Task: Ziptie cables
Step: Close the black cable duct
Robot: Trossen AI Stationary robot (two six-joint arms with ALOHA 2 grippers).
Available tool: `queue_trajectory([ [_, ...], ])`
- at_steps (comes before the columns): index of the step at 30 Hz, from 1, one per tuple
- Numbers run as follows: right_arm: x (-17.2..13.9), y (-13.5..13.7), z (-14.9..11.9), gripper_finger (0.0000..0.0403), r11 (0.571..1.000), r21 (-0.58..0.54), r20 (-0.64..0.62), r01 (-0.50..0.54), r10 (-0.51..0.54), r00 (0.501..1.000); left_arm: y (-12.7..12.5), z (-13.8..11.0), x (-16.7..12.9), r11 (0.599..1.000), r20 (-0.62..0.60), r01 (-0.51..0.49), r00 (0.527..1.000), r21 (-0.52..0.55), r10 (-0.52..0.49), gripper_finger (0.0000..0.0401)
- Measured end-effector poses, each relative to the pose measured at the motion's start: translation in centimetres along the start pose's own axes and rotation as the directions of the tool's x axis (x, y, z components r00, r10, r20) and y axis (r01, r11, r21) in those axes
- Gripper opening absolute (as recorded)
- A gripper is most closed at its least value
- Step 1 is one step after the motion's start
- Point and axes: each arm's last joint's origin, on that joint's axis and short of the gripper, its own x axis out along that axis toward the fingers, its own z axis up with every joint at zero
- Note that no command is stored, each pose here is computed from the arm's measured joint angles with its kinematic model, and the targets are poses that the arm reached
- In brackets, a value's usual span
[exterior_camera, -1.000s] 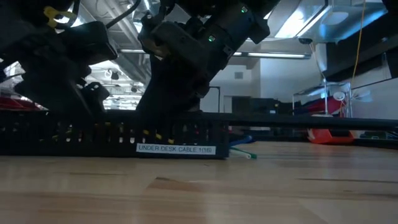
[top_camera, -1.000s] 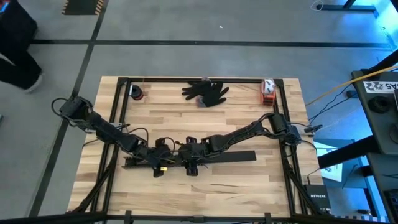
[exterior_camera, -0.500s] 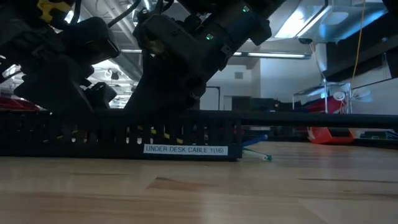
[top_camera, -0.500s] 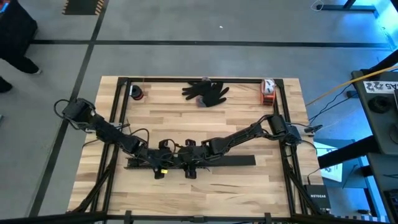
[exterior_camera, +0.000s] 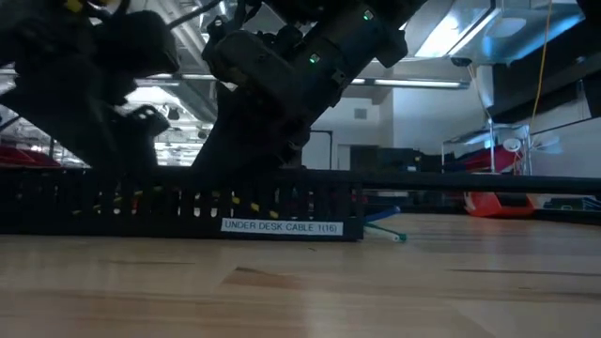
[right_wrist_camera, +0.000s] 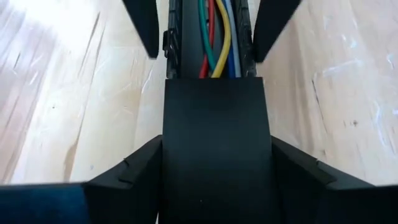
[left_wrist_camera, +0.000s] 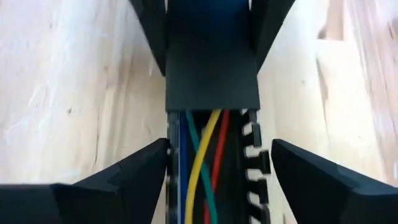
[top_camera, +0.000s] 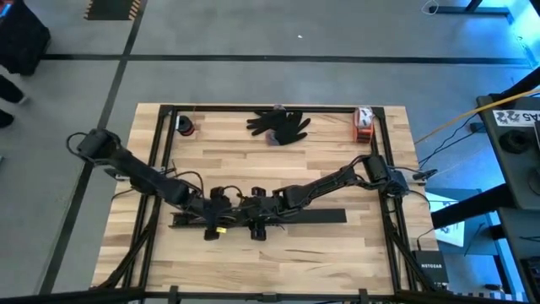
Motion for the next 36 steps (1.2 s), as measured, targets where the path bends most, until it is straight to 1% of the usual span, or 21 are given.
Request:
queue_trajectory([
  [3,0.0,0.0,0.0,0.0230,1.000,0.000,-0.004,-0.001,0.001,1.000,-0.2,-0.6,-0.1,1.000,-0.032,-0.009,0.999,0.002,0.009,0.0280],
  [9,0.0,0.0,-0.1,0.0230,1.000,-0.001,-0.007,-0.006,0.006,1.000,0.1,-1.9,0.7,0.999,0.008,-0.027,1.000,-0.040,0.027,0.0275],
  [13,0.0,0.1,-0.1,0.0230,1.000,-0.002,-0.007,-0.013,0.013,1.000,0.3,-2.0,1.1,0.998,0.060,-0.019,0.998,-0.054,0.022,0.0237],
  [17,0.0,0.2,0.1,0.0230,1.000,0.000,0.017,-0.031,0.031,0.999,0.1,-1.9,1.7,0.998,0.084,-0.006,0.996,-0.056,0.011,0.0201],
  [21,0.1,0.2,0.3,0.0230,0.999,0.000,0.039,-0.038,0.038,0.999,0.1,-1.7,2.1,0.997,0.110,0.003,0.994,-0.071,0.005,0.0185],
  [24,0.5,0.3,0.4,0.0230,0.999,0.004,0.077,-0.049,0.049,0.996,0.0,-1.4,2.5,0.998,0.140,0.015,0.990,-0.068,-0.005,0.0185],
  [30,0.5,0.4,0.3,0.0230,0.999,0.021,0.066,-0.045,0.044,0.997,-0.1,-1.4,2.8,0.997,0.153,0.026,0.988,-0.077,-0.014,0.0201],
  [33,0.4,0.3,0.2,0.0230,0.998,0.021,0.060,-0.052,0.050,0.997,0.0,-1.3,2.8,0.996,0.151,0.027,0.988,-0.084,-0.014,0.0221],
  [36,0.4,0.5,0.2,0.0230,0.999,0.017,0.052,-0.046,0.046,0.998,0.3,-1.1,2.8,0.994,0.129,0.073,0.990,-0.087,-0.062,0.0249],
])
